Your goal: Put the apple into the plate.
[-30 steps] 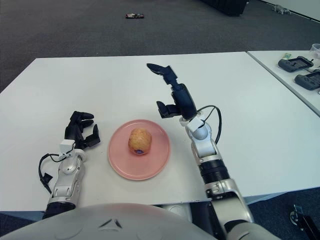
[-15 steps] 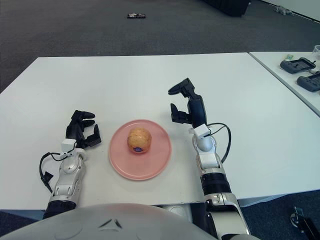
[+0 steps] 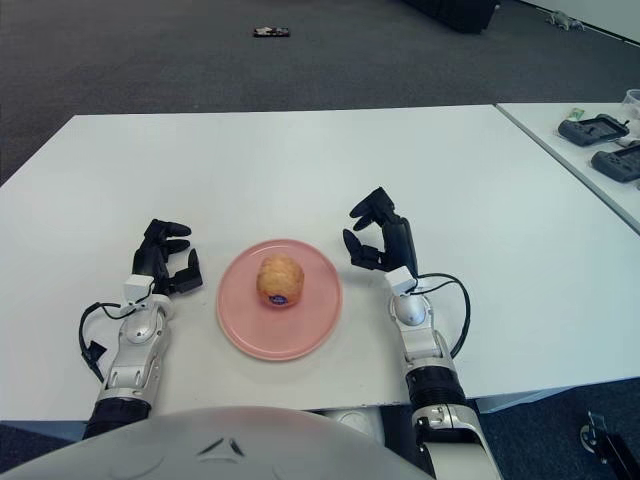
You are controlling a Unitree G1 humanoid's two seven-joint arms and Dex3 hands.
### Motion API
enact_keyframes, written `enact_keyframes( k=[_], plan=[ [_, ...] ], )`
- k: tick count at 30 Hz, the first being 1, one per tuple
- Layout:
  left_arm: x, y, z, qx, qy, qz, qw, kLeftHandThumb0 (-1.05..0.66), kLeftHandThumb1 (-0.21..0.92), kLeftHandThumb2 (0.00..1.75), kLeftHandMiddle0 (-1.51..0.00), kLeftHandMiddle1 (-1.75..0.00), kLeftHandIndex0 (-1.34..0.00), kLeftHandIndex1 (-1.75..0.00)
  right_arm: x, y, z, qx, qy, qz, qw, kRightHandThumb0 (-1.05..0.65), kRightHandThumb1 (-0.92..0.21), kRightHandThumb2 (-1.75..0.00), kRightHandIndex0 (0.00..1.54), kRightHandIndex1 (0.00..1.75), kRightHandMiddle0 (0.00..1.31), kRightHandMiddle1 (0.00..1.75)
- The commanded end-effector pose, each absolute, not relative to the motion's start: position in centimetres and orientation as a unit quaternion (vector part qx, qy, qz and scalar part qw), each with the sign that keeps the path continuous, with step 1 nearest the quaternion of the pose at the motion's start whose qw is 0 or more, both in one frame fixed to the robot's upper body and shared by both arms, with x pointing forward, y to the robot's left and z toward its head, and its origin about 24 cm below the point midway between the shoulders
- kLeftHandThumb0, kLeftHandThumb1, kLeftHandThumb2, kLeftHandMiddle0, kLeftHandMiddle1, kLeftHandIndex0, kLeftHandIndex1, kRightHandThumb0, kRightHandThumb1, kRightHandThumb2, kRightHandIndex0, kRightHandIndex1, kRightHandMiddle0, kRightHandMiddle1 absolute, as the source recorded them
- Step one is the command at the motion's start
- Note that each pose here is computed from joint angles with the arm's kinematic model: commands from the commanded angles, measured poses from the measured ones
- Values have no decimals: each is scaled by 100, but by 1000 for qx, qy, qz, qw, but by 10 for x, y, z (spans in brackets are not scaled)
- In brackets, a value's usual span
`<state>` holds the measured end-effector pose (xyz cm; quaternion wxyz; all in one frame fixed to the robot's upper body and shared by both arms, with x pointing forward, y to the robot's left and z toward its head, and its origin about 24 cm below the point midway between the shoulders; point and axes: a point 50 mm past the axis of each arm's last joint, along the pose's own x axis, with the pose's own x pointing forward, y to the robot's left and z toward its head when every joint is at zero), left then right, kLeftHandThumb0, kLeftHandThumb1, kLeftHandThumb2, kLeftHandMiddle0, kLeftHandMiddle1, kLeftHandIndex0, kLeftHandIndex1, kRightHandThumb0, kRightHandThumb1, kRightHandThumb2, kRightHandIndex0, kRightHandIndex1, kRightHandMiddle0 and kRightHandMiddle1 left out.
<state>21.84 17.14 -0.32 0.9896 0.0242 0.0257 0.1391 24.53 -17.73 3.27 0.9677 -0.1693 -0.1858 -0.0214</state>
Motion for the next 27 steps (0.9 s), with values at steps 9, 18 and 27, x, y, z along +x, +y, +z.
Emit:
enact_keyframes(
  k=[9, 18, 27],
  plan=[
    [215, 170, -11, 20, 50, 137, 989, -1, 25, 134, -75, -155, -43, -175, 243, -194, 12, -167, -132, -56, 975, -41, -57, -101, 82, 175, 42, 175],
    [216, 170, -10, 21, 47, 134, 990, -1, 25, 137, -74, -160, -42, -175, 240, -197, 3, -138, -106, -79, 982, -41, -55, -103, 67, 173, 43, 175],
    [216, 170, -9, 16, 44, 131, 990, -1, 25, 135, -76, -155, -43, -175, 236, -188, -4, -106, -85, -108, 985, -41, -55, -103, 62, 160, 43, 175]
  ],
)
